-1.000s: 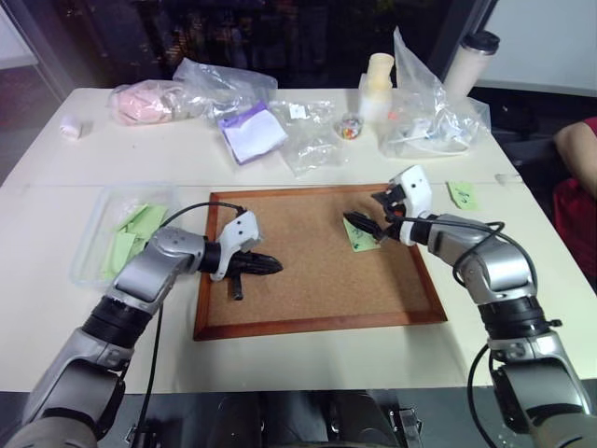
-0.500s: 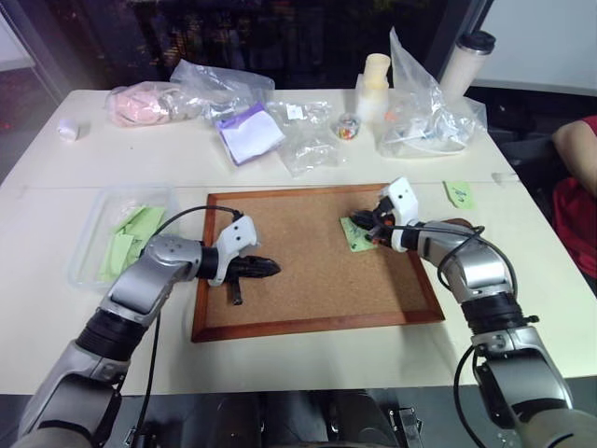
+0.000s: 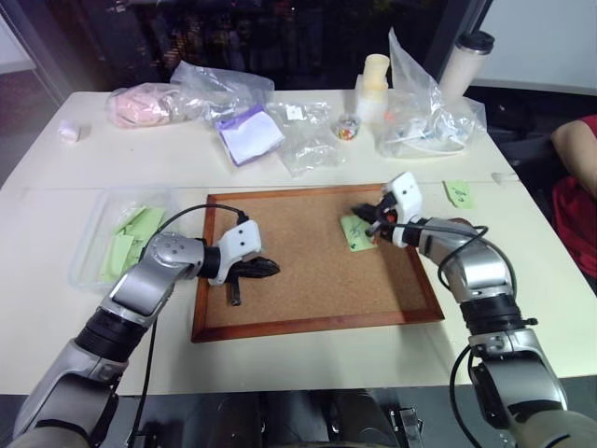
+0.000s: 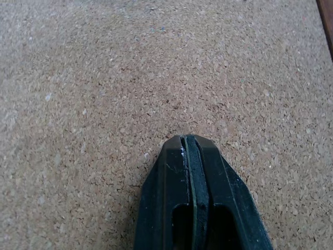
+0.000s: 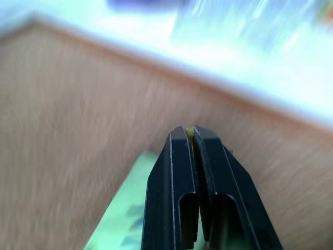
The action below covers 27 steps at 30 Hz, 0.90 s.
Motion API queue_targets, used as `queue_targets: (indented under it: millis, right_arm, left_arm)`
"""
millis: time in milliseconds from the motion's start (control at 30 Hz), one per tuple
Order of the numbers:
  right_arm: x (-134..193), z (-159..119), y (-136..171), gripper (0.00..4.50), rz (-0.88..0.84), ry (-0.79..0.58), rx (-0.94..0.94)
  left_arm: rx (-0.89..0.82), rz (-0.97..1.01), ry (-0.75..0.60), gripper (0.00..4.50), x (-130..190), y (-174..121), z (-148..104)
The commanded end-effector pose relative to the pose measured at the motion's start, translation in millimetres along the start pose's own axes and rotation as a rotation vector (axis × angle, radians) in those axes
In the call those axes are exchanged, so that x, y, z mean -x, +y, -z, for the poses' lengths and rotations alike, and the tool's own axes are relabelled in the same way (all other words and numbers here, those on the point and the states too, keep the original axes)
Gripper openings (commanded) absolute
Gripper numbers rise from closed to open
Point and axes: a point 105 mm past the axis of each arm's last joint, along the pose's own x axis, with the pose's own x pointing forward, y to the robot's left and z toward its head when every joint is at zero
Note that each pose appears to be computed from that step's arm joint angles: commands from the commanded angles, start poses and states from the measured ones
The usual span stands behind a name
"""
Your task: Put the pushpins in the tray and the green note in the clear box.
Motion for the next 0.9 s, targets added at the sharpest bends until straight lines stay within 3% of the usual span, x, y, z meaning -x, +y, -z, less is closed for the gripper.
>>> queue_targets:
  millis: [33, 167, 300, 500, 800, 900]
  right_arm:
    - [10.0, -29.9, -6.3, 0.08, 0.033, -0.105, 0.016]
    - [20.8, -37.7, -15.3, 0.08, 0.101, -0.139, -0.001]
    - [61.6, -32.2, -54.8, 0.08, 0.325, -0.107, 0.008]
    - [115.2, 17.7, -77.9, 0.08, 0.462, 0.095, -0.006]
    - [135.2, 54.9, -82.3, 0.08, 0.514, 0.200, -0.068]
    - [137.2, 61.4, -84.8, 0.85, 0.530, 0.210, -0.086]
  left_arm:
    - [0.094, 0.033, 0.126, 0.00, -4.3, -10.4, 40.6]
    - [0.095, 0.024, 0.099, 0.00, -4.8, -6.8, 35.8]
    - [0.085, -0.010, 0.043, 0.00, -3.6, 1.4, 24.3]
    - [0.057, -0.054, 0.031, 0.00, -4.4, 10.9, 20.8]
    - [0.035, -0.038, 0.037, 0.00, -9.4, 12.1, 21.4]
    - [0.030, -0.035, 0.034, 0.00, -10.0, 12.7, 20.6]
